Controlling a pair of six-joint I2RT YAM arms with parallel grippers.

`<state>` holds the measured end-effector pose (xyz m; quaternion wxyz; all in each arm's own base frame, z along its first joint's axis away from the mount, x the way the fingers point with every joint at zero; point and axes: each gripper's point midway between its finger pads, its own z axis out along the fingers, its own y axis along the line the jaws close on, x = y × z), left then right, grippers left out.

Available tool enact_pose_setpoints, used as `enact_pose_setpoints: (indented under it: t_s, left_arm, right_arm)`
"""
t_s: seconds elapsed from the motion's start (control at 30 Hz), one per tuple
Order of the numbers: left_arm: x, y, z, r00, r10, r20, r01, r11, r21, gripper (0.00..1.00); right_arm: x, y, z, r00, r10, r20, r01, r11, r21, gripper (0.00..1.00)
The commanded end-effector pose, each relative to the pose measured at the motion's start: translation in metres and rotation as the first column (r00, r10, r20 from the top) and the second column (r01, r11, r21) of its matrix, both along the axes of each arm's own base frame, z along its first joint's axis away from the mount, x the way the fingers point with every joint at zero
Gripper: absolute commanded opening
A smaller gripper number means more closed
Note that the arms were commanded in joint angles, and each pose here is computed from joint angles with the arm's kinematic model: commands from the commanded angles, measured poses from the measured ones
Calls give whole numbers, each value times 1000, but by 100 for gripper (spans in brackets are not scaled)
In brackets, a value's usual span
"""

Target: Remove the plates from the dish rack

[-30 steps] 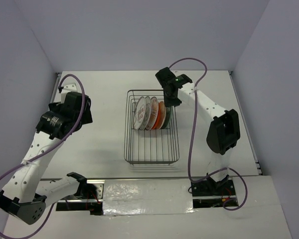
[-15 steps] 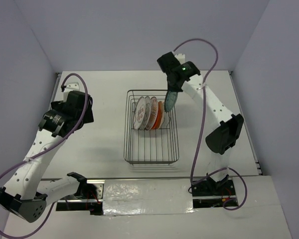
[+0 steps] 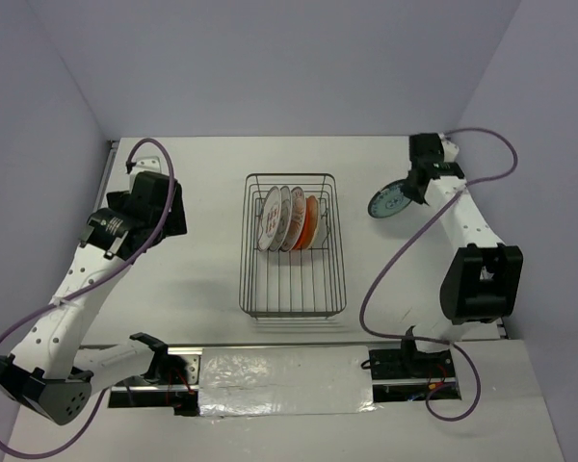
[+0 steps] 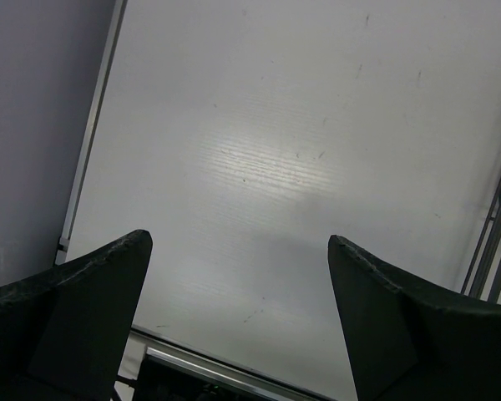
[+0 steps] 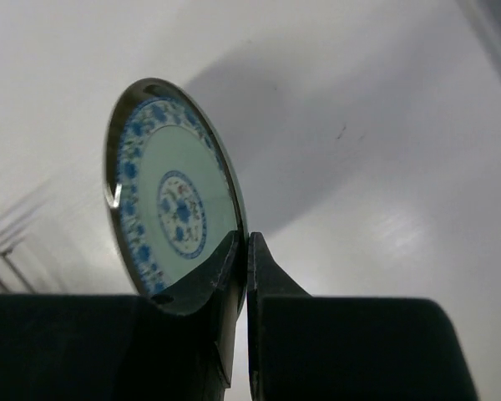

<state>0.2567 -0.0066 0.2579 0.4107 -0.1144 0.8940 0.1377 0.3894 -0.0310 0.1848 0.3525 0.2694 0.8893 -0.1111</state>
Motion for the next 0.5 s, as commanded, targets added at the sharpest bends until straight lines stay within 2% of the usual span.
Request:
enact_pose_setpoints:
  t_s: [0.0,0.07,0.17,0.2,0.23,0.27,0.3,0.33,0.37,0.4,0.43,0.47]
  left_arm:
    - [8,-12,15,997,-55,60,58,997,-53,100]
    - [9,-15,13,995,-72,61,76,995,-64,99]
    - [6,-19,12,994,-93,57,98,992,-80,99]
    - [5,-19,10,994,-95,53,99,992,-82,99]
    - [4,-19,7,994,-98,43,102,992,-80,99]
    - [4,-20,5,994,-105,40,107,991,-80,100]
    - [4,-20,2,994,-105,32,107,991,-80,100]
    - [4,-20,2,994,-106,32,108,991,-79,100]
    - [5,-21,2,994,-106,33,108,991,-79,99]
    - [5,-21,2,994,-106,36,108,991,-80,99]
    - [7,-21,1,994,-105,35,107,991,-81,99]
    - [8,-21,1,994,-105,37,107,991,-79,100]
  right_arm:
    - [65,17,-3,945,17,328,-120,947,297,0]
    - [68,8,-24,948,-49,313,-73,928,366,0]
    - [69,-1,-55,959,-86,270,-19,932,362,0]
    - [70,-2,-62,963,-91,252,-7,932,361,5]
    - [70,-4,-79,974,-91,209,10,934,358,13]
    - [67,-9,-84,980,-109,164,47,937,345,26]
    - [65,-12,-88,984,-121,134,70,940,334,72]
    - [61,-13,-93,985,-148,90,112,940,324,77]
    - [53,-14,-83,984,-169,55,150,955,256,83]
    - [50,-11,-73,985,-165,54,150,966,208,84]
    - [44,-10,-49,983,-161,83,146,975,165,91]
    - [41,28,-26,993,-64,96,54,994,99,92]
